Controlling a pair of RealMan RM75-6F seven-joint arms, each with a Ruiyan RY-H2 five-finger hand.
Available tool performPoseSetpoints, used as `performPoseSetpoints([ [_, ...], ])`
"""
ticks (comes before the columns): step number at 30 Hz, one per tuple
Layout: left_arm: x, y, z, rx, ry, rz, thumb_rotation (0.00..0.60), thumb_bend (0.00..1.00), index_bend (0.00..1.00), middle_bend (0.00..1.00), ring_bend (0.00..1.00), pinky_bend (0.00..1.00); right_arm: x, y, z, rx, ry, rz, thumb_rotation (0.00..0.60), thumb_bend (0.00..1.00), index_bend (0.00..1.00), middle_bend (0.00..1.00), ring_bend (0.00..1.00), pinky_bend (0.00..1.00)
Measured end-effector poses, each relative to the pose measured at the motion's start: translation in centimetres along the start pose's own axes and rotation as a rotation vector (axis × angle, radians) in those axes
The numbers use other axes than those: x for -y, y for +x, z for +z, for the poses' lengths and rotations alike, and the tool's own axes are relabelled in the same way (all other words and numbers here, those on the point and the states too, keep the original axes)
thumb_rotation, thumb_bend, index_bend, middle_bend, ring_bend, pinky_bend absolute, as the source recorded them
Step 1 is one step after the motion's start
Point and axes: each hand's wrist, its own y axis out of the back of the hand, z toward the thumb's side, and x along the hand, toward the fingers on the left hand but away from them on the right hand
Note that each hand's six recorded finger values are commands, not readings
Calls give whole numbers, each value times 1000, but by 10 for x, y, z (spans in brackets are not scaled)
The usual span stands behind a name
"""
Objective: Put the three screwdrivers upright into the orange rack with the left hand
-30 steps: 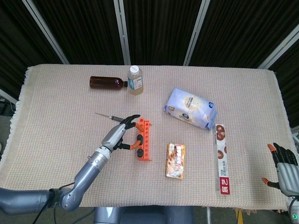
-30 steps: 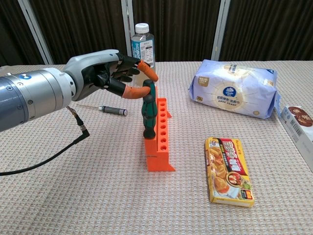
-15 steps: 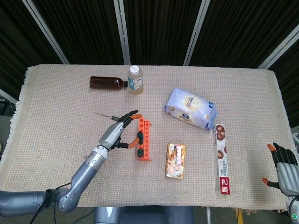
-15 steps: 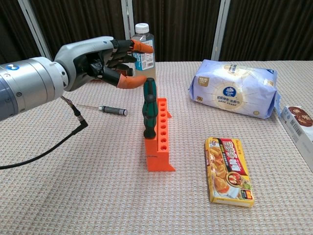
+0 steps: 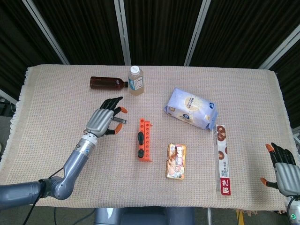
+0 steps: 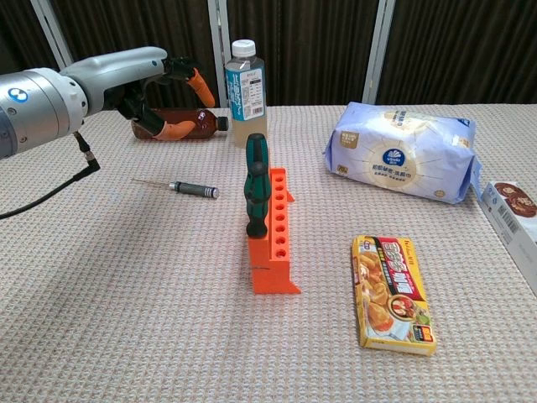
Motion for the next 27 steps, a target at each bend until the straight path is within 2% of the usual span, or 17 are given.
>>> performPoseSetpoints([
  [7, 15, 28, -18, -63, 418, -37, 600, 474, 342, 0, 0, 0, -2, 3, 0, 6, 4, -5, 600, 0, 0, 0, 0, 0],
  [9, 23, 35, -19, -69, 504, -50, 600, 471, 339, 0, 0, 0, -2, 3, 0, 9, 4, -5, 600, 0, 0, 0, 0, 0],
  [13, 44, 48, -16, -69, 655, -76, 600, 402, 324, 0, 0, 0, -3, 5, -2, 17, 5, -6, 600, 0, 0, 0, 0, 0],
  [19, 71, 57, -8, -60, 734, -98, 600, 313, 326, 0, 0, 0, -3, 6, -4, 26, 5, -7, 600, 0, 0, 0, 0, 0],
  [27, 86, 62, -7, -71, 725, -83, 600, 272, 434, 0, 0, 0, -5, 7, -7, 35, 5, -10, 600, 0, 0, 0, 0, 0],
])
